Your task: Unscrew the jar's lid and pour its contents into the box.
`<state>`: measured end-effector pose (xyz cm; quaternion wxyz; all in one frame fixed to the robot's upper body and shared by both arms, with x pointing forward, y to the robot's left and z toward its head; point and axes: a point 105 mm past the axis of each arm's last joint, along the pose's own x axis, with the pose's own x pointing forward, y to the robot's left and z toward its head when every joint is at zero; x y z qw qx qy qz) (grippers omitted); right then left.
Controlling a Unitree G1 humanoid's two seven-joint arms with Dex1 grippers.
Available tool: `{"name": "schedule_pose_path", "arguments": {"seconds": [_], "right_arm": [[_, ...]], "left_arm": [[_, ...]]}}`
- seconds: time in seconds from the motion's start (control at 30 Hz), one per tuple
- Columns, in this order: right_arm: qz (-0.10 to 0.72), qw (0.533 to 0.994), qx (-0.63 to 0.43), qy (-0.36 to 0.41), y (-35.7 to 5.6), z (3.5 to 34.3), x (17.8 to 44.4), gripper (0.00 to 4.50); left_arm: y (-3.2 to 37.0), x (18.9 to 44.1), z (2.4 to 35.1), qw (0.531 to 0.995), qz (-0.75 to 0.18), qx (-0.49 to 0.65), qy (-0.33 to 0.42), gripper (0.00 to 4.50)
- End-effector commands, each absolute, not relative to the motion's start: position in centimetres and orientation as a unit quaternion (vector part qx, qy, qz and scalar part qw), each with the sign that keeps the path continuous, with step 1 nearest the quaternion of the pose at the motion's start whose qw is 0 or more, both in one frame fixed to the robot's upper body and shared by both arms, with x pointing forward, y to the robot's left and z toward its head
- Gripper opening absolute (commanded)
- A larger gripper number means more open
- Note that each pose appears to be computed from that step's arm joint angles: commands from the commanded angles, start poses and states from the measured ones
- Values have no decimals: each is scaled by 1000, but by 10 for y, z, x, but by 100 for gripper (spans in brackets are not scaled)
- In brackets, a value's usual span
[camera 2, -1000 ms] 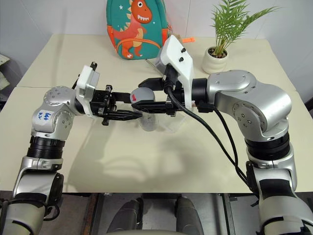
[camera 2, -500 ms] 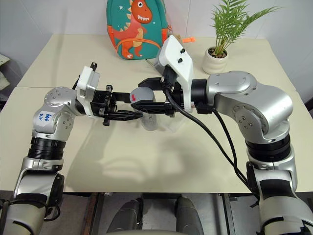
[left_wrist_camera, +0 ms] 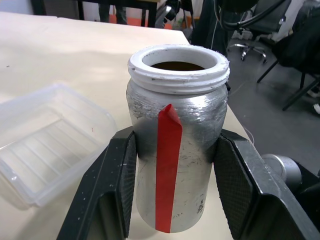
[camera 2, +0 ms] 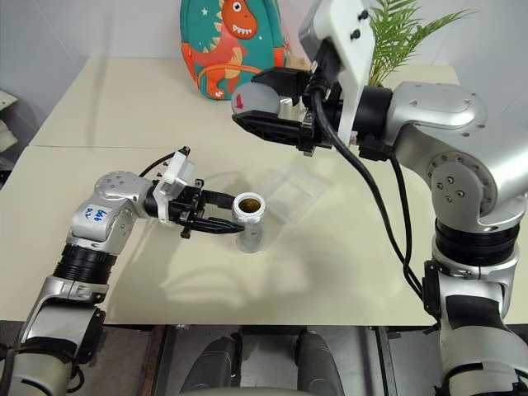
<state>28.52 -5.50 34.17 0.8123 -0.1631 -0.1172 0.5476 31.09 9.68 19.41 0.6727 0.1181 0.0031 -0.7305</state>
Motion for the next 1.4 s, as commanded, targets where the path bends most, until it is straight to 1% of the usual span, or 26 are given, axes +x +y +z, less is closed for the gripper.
{"name": "schedule_pose_path", "arguments": {"seconds": [0.03, 0.13, 0.2, 0.3, 0.4, 0.57, 0.67, 0.8, 0.87, 1.03, 1.23, 1.3, 1.33, 1.4], "right_arm": [[543, 811, -167, -141, -57, 351, 280, 255], [537, 816, -165, -137, -59, 349, 282, 255], [524, 825, -165, -130, -65, 347, 286, 255], [470, 862, -164, -102, -87, 332, 310, 255], [391, 903, -169, -50, -122, 303, 336, 255], [275, 947, -163, 25, -173, 257, 356, 255], [215, 959, -167, 73, -198, 227, 363, 255], [151, 968, -153, 127, -224, 188, 368, 255], [142, 969, -148, 137, -227, 175, 368, 255], [137, 970, -125, 156, -230, 154, 363, 255], [140, 971, -109, 162, -232, 143, 353, 255], [146, 972, -101, 156, -231, 144, 349, 327], [148, 972, -99, 153, -230, 146, 348, 349], [156, 971, -99, 149, -230, 148, 344, 415]], "left_arm": [[95, 310, 210, 669, -730, 133, -30, 193], [94, 311, 218, 674, -726, 131, -43, 193], [96, 313, 229, 681, -718, 132, -59, 193], [103, 316, 247, 700, -697, 136, -82, 193], [116, 323, 261, 731, -660, 144, -99, 193], [142, 340, 279, 787, -582, 160, -126, 193], [153, 350, 280, 813, -542, 169, -131, 193], [158, 362, 276, 832, -505, 186, -134, 193], [157, 367, 275, 836, -494, 192, -140, 193], [151, 377, 280, 841, -475, 205, -161, 193], [143, 384, 284, 836, -468, 223, -180, 193], [140, 385, 286, 831, -468, 234, -190, 193], [138, 385, 287, 829, -467, 239, -193, 193], [136, 386, 287, 825, -468, 248, -197, 193]]}}
